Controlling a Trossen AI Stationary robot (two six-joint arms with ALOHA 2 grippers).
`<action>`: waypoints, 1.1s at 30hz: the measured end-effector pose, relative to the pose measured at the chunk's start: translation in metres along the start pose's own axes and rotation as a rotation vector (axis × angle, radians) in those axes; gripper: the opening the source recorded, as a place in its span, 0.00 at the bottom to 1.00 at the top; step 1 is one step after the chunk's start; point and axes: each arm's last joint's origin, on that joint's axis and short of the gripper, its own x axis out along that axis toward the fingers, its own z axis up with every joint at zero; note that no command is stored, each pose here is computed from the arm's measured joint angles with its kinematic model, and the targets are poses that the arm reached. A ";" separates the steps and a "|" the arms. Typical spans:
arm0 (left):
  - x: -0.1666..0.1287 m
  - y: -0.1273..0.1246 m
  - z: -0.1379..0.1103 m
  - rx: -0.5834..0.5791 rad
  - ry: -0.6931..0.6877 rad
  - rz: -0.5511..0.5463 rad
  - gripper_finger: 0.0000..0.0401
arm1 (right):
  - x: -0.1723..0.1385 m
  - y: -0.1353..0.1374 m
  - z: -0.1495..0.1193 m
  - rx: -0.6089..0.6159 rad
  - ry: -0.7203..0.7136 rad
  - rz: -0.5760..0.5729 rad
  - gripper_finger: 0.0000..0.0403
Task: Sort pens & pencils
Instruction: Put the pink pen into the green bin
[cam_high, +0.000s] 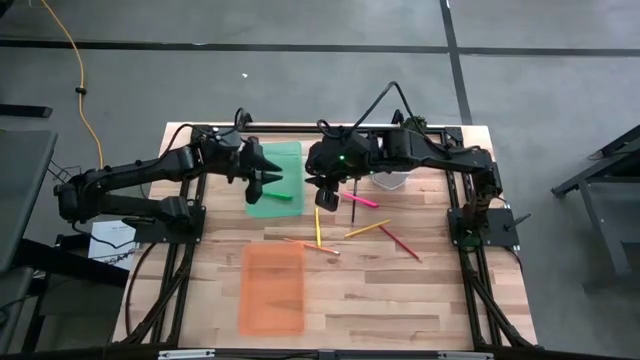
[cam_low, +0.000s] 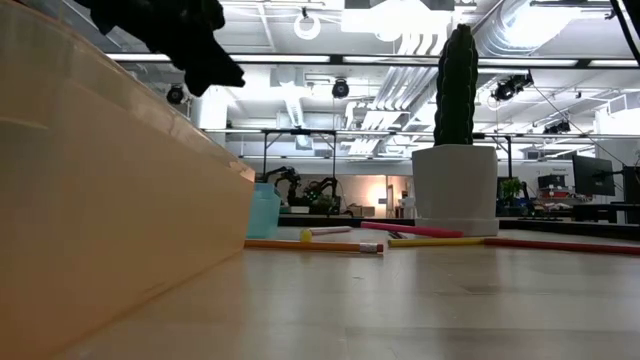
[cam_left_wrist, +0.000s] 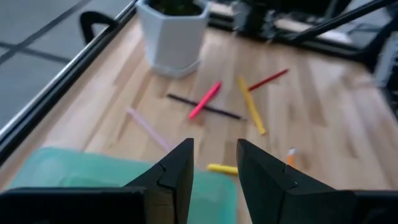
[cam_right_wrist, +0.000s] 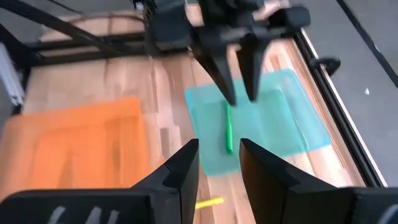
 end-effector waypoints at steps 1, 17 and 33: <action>0.000 -0.001 0.000 0.001 -0.004 -0.018 0.28 | 0.003 -0.001 -0.003 0.001 0.019 -0.001 0.27; 0.000 -0.003 0.000 -0.008 -0.003 -0.090 0.28 | 0.048 -0.003 -0.043 0.025 0.214 0.025 0.27; 0.000 -0.003 0.000 -0.008 0.003 -0.091 0.28 | 0.075 -0.001 -0.071 0.058 0.297 0.057 0.27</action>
